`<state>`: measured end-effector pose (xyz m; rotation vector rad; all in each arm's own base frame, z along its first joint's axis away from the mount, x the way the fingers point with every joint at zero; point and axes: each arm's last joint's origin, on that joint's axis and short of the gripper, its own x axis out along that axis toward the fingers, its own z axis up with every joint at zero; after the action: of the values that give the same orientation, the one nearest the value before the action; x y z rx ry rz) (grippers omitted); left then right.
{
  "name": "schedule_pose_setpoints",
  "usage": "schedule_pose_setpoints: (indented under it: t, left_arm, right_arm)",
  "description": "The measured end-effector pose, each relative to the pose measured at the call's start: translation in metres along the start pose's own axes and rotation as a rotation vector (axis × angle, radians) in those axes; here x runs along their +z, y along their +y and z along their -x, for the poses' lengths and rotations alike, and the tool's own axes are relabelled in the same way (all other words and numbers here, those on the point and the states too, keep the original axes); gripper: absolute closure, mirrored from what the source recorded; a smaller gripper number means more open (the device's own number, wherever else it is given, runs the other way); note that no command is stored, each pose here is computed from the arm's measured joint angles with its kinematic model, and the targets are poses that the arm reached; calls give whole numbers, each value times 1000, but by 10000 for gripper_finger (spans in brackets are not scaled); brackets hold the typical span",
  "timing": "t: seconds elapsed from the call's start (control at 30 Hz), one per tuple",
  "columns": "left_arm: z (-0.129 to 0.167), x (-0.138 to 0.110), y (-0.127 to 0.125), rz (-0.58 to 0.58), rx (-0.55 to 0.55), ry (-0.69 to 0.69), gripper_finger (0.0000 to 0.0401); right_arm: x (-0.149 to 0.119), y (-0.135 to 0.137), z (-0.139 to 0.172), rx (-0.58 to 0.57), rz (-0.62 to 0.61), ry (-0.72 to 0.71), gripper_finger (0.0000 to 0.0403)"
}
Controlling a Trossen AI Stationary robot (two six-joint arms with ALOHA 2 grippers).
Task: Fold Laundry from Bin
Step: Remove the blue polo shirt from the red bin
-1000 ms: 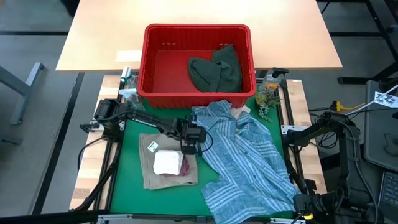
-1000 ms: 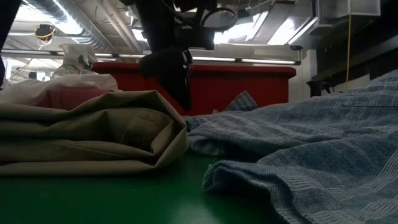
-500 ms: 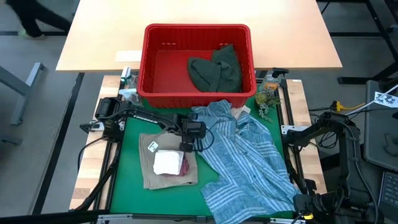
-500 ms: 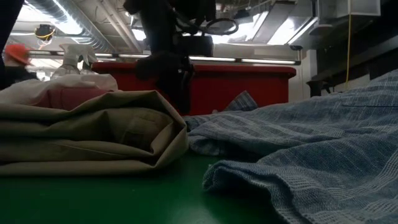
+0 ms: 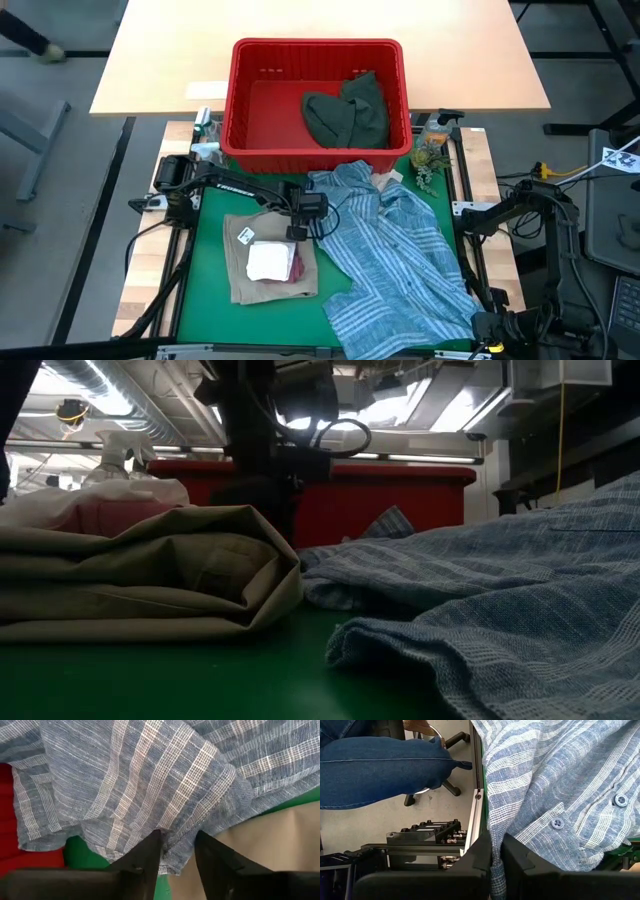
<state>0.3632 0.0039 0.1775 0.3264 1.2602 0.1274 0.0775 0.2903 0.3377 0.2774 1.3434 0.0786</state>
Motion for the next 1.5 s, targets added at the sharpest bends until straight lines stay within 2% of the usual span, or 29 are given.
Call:
schedule_pose_setpoints:
  t: [0.2, 0.27, 0.4, 0.6, 0.77, 0.87, 1.0, 1.27, 1.4, 1.5]
  left_arm:
    - [2, 1, -2, 51, -4, 9, 377]
    - [9, 3, -2, 90, -8, 32, 392]
    - [40, 12, -3, 82, -18, 120, 397]
    - [112, 26, -9, 68, 3, 201, 399]
    - [170, 28, -23, 108, 56, 192, 400]
    - [196, 27, -36, 135, 44, 90, 400]
    - [221, 19, -53, 211, 13, 25, 400]
    - [253, -2, -96, 282, -61, -42, 401]
    - [263, -12, -122, 301, -129, -30, 401]
    - [266, -23, -144, 359, -172, 12, 401]
  right_arm:
    - [0, -1, 0, -8, 1, -10, 379]
    - [1, -1, 0, -12, 1, -25, 379]
    - [1, -3, 0, -38, 7, -43, 379]
    - [2, -7, 3, -65, 23, -82, 379]
    - [6, -14, 12, -83, 119, -205, 379]
    - [8, -20, 20, -97, 175, -257, 379]
    - [10, -31, 29, -142, 209, -306, 379]
    - [9, -41, 34, -197, 226, -271, 379]
    - [7, -40, 34, -162, 143, -210, 379]
    - [5, -39, 33, -140, 62, -144, 379]
